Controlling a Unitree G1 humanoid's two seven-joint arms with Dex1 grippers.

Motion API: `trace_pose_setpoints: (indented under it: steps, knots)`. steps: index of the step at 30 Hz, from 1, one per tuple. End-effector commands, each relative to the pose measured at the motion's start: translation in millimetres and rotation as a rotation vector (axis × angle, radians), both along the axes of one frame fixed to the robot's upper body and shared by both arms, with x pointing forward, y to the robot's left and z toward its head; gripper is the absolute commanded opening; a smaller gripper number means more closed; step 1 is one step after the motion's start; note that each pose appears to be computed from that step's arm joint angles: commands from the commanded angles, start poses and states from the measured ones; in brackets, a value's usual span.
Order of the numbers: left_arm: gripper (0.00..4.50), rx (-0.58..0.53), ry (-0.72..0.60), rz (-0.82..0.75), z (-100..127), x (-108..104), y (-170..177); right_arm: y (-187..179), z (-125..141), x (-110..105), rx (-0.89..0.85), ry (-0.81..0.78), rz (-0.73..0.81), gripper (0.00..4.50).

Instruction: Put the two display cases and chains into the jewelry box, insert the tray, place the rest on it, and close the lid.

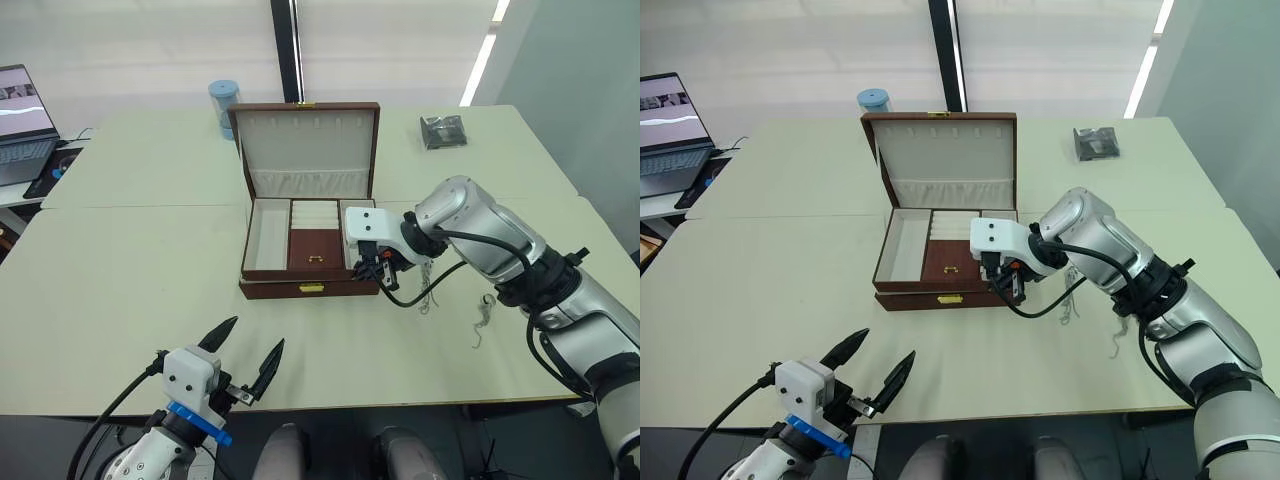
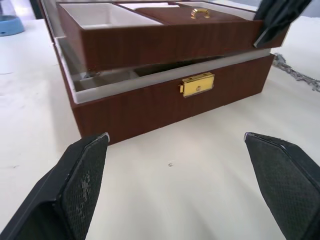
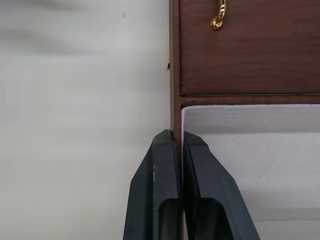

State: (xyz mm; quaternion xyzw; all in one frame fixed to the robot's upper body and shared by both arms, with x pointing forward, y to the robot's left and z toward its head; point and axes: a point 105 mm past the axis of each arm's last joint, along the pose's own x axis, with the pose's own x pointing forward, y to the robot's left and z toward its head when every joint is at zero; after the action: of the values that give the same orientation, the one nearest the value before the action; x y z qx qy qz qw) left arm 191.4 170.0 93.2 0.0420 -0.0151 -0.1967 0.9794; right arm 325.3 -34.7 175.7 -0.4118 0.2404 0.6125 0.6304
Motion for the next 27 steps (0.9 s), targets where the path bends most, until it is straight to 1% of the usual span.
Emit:
trace_pose_setpoints:
  steps: [1,6,12,21,27]
  knots:
    - [4.5,0.005,-0.066,0.009,14.0,-0.7,-4.0,5.5,12.9,3.9,-0.011,-0.044,0.035,0.04]
    - [4.5,-0.004,-0.074,0.02,14.3,1.4,-6.7,8.7,14.7,13.0,-0.023,-0.047,0.015,0.04]
    - [4.5,-0.011,-0.076,0.024,13.0,1.8,-9.0,10.9,15.1,18.1,-0.025,-0.044,-0.003,0.04]
    - [4.5,-0.015,-0.078,0.021,14.1,2.1,-10.4,16.2,9.7,9.8,-0.015,0.01,-0.01,0.04]
    - [4.5,-0.016,-0.075,0.015,14.3,2.5,-11.8,22.4,11.0,5.7,0.006,0.04,-0.03,0.04]
